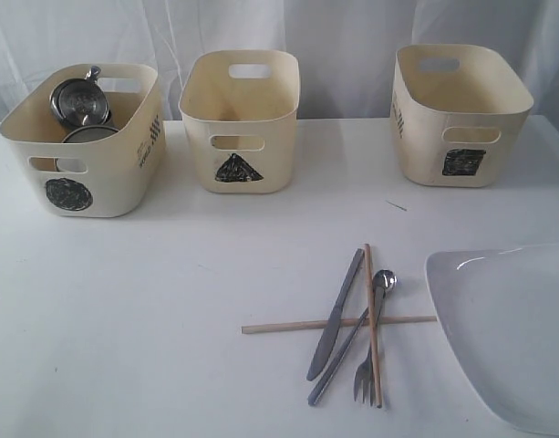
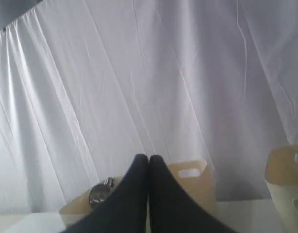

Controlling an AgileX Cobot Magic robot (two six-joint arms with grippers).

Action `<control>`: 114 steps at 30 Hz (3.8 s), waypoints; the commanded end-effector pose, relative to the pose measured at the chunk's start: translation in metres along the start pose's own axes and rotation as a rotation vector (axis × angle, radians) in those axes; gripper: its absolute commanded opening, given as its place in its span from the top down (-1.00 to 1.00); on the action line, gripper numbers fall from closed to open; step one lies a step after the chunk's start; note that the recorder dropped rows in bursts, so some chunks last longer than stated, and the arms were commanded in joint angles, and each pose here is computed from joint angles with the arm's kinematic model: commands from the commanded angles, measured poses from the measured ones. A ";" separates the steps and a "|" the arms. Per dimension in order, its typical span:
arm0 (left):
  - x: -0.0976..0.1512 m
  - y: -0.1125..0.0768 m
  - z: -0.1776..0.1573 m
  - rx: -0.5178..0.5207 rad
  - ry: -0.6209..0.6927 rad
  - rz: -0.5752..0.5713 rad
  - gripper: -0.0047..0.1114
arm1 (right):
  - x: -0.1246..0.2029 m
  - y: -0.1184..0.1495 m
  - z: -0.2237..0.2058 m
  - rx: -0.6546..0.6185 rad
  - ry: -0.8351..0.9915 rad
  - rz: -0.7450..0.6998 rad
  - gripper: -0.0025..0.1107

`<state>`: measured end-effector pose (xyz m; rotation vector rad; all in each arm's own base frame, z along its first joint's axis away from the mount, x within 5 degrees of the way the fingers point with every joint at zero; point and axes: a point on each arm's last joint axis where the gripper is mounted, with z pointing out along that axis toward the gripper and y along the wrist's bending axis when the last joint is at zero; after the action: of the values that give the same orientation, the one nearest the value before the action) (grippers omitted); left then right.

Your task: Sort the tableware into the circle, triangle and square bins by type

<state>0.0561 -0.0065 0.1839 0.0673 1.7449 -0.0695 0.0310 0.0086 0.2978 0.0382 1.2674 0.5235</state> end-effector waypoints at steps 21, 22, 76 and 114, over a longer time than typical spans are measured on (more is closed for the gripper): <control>0.001 0.000 0.000 -0.001 0.001 -0.015 0.92 | -0.009 0.001 0.040 0.150 0.631 -0.256 0.96; 0.001 0.000 0.000 -0.001 0.001 -0.015 0.92 | -0.010 0.001 0.047 0.151 0.688 -0.286 0.96; 0.001 0.000 0.000 -0.001 0.001 -0.015 0.92 | 0.212 -0.024 0.261 0.595 1.350 0.327 -0.02; 0.001 0.000 0.000 -0.001 0.001 -0.015 0.92 | 0.270 -0.051 0.262 0.759 1.384 0.289 -0.02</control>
<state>0.0561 -0.0065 0.1839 0.0673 1.7449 -0.0695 0.3421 0.1385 0.1343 0.5750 2.7658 0.2654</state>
